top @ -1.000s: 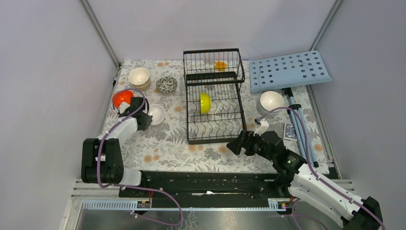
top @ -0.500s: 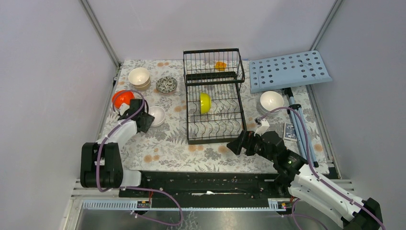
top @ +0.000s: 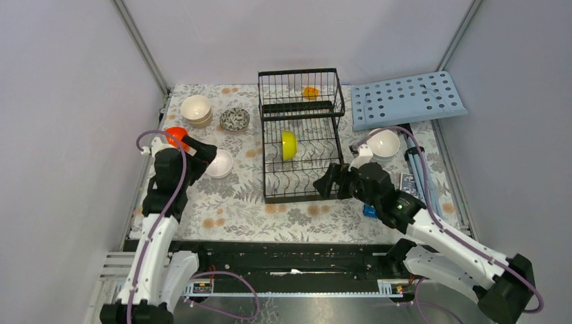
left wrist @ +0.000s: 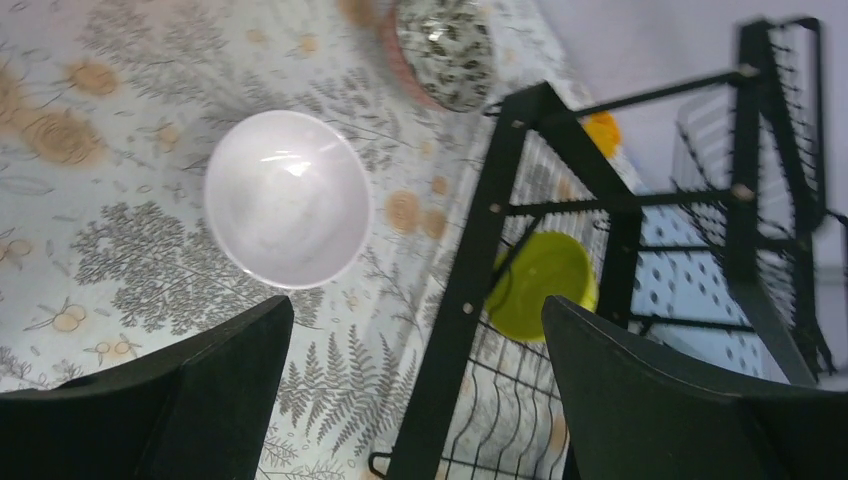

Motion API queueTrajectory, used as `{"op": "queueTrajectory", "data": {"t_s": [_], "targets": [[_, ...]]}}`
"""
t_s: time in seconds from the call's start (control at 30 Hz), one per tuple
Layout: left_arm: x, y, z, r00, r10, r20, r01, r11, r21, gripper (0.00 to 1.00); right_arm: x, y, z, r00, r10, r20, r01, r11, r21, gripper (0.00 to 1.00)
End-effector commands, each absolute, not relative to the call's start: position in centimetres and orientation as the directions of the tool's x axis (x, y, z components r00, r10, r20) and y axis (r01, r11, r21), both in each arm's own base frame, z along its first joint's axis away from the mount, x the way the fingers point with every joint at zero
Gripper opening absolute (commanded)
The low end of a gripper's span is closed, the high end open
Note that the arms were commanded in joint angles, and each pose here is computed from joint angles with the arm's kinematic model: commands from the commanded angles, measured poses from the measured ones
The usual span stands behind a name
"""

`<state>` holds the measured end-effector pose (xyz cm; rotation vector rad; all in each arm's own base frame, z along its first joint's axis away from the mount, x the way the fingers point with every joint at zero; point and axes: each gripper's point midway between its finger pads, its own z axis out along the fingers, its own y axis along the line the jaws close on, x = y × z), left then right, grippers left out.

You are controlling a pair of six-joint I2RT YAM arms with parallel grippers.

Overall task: Unload the bowls from the dish rack
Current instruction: Pick up the bowl from the dish rack.

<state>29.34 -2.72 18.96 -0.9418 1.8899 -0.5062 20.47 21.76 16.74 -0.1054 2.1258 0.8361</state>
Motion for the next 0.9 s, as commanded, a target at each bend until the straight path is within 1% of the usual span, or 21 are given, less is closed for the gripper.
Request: {"op": "queueTrajectory", "data": {"t_s": [0.0,0.07,0.13,0.23,0.33,0.6,0.87], "targets": [[27.7,-4.9,21.1,-0.332,-0.673,-0.661,-0.16,0.73,-0.664,0.99,24.6,22.3,19.2,-0.502,0.177,-0.847,-0.339,0.86,0.381,1.0],[27.2,-5.4,22.4,-0.308,-0.644,-0.7,-0.074,0.75,-0.657,0.99,26.6,22.9,19.9,-0.423,0.188,-0.887,-0.298,0.895,0.331,1.0],[26.9,-6.0,23.1,-0.299,-0.627,-0.719,-0.016,0.757,-0.653,0.99,28.0,23.8,19.8,-0.386,0.165,-0.907,-0.288,0.913,0.288,1.0],[26.4,-6.8,23.2,-0.324,-0.6,-0.731,0.038,0.764,-0.644,0.99,29.9,25.6,18.0,-0.415,0.075,-0.907,-0.287,0.935,0.208,1.0],[25.9,-7.1,23.0,-0.342,-0.59,-0.732,0.055,0.765,-0.642,0.99,31.5,27.4,17.1,-0.432,0.024,-0.902,-0.294,0.941,0.166,1.0],[25.6,-8.1,22.7,-0.355,-0.581,-0.733,0.092,0.758,-0.646,0.99,34.3,31.1,16.3,-0.395,0.051,-0.917,-0.321,0.928,0.19,1.0],[25.2,-8.7,22.6,-0.369,-0.58,-0.726,0.112,0.748,-0.654,0.99,36.3,33.1,15.1,-0.362,0.066,-0.93,-0.326,0.926,0.192,1.0]]}}
